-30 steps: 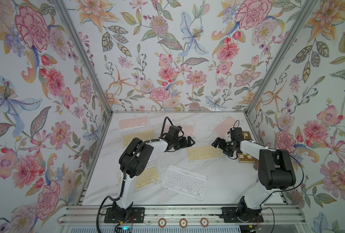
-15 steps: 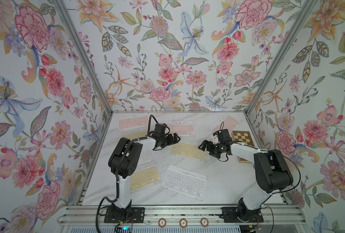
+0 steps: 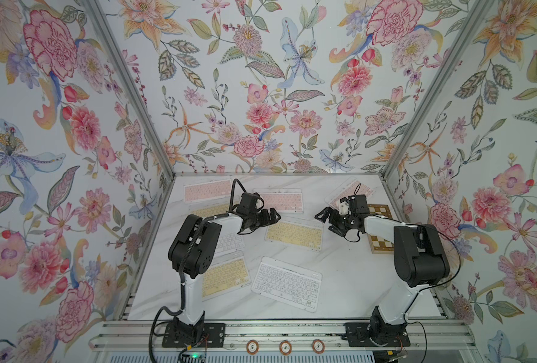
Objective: Stack the numeric keypads
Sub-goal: Pick up the numeric keypad from the center of the board.
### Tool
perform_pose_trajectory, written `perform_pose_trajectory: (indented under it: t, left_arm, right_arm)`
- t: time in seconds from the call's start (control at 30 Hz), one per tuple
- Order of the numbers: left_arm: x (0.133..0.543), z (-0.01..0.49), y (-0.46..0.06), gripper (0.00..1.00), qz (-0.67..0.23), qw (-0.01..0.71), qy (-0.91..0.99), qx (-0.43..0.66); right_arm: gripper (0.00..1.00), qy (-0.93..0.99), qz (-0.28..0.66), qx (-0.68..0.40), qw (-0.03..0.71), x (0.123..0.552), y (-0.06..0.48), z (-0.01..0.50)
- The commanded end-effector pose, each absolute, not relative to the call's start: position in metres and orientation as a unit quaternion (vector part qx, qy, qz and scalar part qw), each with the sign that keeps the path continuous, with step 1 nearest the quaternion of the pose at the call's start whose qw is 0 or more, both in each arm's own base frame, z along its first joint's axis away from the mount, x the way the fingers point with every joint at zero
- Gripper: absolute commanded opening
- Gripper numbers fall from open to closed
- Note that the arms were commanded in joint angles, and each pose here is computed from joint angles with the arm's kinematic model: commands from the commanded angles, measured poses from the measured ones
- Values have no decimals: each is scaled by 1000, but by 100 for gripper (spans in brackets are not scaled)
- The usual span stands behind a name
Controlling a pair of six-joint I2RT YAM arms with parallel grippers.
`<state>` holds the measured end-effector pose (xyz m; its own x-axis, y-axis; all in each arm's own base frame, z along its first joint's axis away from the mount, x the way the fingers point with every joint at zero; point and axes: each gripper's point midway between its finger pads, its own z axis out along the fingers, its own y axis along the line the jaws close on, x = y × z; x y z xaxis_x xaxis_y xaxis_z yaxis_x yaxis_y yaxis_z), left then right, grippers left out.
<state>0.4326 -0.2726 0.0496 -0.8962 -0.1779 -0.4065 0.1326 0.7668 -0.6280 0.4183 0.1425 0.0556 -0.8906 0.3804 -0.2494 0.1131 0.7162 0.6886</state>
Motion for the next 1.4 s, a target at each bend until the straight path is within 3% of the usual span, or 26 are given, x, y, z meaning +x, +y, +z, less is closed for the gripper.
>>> perform_pose_trajectory:
  t: [0.0, 0.33, 1.37]
  left_arm:
    - [419, 30, -281, 99, -339, 194, 921, -11]
    - [420, 24, -288, 99, -338, 187, 922, -10]
    - [416, 18, -290, 99, -334, 182, 925, -6]
  right_arm:
    - [99, 887, 391, 138, 201, 428, 151, 61]
    - [99, 868, 429, 150, 199, 429, 153, 57]
    - [99, 869, 430, 159, 187, 425, 160, 46]
